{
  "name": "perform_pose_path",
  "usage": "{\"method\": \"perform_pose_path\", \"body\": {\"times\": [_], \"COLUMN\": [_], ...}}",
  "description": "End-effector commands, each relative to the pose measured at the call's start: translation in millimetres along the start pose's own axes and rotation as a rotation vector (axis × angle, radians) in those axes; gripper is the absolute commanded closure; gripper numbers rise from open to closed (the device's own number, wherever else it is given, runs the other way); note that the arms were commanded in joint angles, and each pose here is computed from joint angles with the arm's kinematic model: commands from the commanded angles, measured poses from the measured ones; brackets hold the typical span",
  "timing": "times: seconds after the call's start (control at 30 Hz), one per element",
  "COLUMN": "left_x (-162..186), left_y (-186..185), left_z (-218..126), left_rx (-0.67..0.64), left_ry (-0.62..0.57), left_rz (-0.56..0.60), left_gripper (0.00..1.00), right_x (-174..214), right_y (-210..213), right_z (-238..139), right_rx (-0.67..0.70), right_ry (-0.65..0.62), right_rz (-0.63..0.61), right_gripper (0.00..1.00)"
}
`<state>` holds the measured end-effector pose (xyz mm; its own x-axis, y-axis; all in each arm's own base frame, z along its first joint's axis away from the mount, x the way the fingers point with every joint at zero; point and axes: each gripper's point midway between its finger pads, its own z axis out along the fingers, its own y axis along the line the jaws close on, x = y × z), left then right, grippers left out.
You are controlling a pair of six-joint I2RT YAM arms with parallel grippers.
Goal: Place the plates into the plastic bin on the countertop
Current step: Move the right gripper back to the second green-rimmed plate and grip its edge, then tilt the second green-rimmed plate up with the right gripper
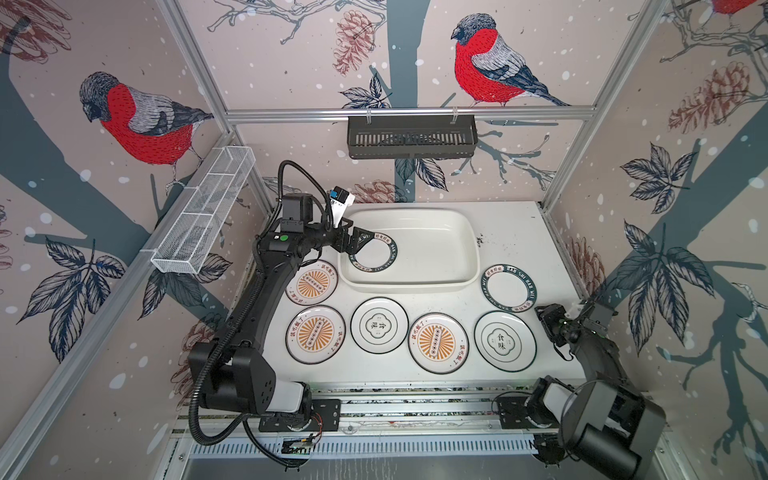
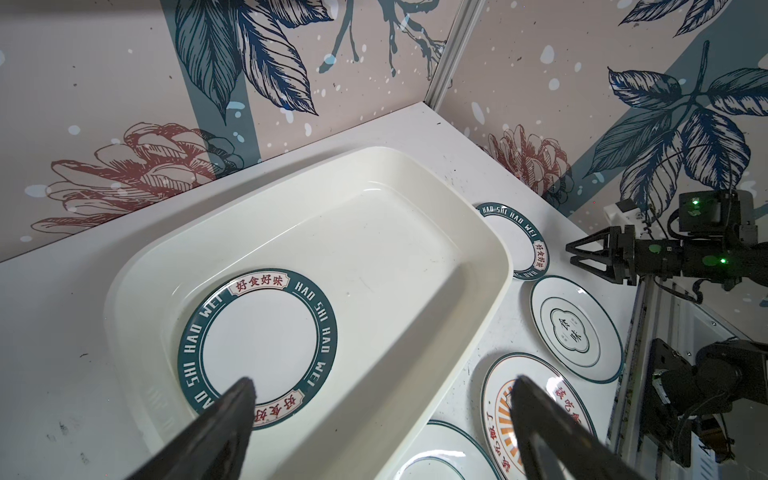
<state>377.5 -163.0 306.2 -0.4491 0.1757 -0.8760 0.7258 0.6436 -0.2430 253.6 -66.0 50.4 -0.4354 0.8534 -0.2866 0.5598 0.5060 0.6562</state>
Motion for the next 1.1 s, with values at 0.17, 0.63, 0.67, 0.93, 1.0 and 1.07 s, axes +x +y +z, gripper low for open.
{"method": "perform_pose_path", "body": {"times": [0.17,0.63,0.67,0.93,1.0,1.07], "left_x": [-5,-7,-7,-6,-5,-5], "left_y": [-6,-9,-9,-8,-9,-10], "left_z": [-2,2,2,4,5,5], "left_rx": [0.023,0.027,0.028,0.027,0.028,0.031], "left_ry": [-0.015,-0.021,-0.019,-0.016,-0.013,-0.012], "left_rz": [0.034,0.032,0.031,0.029,0.029,0.027], "left_gripper": [0.05,0.05,0.05,0.05,0.05,0.05], "right_x": [3,11,12,15,15,14], "right_y": [11,8,7,2,0,-2], "right_z": [7,25,27,38,41,42], "right_rx": [-0.104,-0.17,-0.17,-0.185,-0.183,-0.181], "right_ry": [0.029,0.071,0.08,0.098,0.102,0.1], "right_rz": [-0.032,0.013,0.018,0.061,0.063,0.067], "right_gripper": [0.53,0.57,0.57,0.6,0.61,0.61]}}
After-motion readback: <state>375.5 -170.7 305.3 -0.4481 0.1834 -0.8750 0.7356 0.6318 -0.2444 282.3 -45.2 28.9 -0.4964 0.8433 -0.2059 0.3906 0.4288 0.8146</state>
